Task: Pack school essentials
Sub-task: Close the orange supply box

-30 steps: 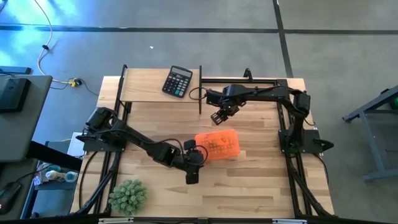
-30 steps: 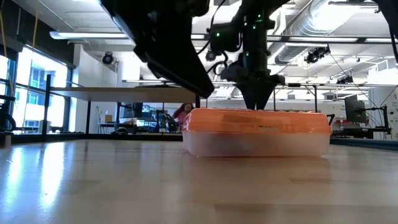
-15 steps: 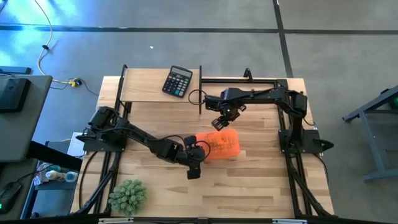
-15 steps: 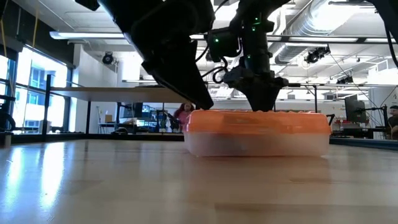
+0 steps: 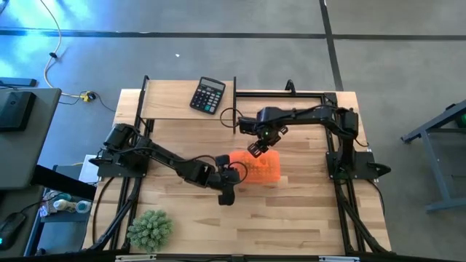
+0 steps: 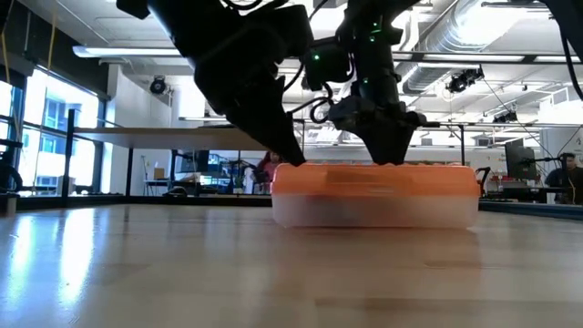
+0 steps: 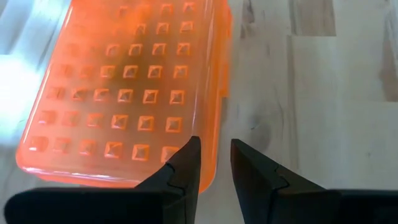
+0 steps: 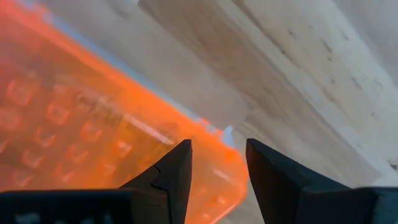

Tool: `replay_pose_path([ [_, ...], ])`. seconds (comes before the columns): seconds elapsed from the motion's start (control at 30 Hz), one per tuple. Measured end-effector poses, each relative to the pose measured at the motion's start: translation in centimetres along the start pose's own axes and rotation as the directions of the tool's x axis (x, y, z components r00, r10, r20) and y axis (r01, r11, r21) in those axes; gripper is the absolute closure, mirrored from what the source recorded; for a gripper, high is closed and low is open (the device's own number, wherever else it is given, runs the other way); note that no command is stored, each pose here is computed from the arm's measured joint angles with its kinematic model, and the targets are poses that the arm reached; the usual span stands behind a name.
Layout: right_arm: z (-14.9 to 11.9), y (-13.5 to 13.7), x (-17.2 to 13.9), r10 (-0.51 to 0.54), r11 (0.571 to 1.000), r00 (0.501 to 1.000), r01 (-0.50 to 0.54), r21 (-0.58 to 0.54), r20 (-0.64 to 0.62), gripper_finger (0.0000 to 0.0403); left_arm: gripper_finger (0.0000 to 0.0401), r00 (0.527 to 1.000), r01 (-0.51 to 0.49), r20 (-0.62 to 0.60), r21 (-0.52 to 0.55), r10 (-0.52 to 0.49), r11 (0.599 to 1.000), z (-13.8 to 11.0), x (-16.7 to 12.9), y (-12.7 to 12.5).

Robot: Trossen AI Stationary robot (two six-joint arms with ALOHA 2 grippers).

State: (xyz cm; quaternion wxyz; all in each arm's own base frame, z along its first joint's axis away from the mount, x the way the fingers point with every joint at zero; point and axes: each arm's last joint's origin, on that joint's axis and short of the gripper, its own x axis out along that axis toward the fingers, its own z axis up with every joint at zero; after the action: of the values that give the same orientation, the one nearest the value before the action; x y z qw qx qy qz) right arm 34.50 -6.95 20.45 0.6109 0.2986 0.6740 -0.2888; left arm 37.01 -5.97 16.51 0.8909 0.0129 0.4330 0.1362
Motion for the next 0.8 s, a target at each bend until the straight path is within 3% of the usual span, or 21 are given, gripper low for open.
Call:
replay_pose_path([
  [0.4,-0.57,0.43,0.09,0.007,1.000,0.999,-0.007,0.003,-0.036,0.0259,0.0323,0.999,-0.035,-0.007,0.002,0.035,0.999,-0.08,0.05,0.28],
  [0.8,-0.40,0.21,0.07,-0.021,0.999,1.000,0.020,-0.047,-0.014,0.0259,0.0323,1.000,0.009,-0.010,-0.027,-0.009,1.000,0.00,-0.22,0.18],
])
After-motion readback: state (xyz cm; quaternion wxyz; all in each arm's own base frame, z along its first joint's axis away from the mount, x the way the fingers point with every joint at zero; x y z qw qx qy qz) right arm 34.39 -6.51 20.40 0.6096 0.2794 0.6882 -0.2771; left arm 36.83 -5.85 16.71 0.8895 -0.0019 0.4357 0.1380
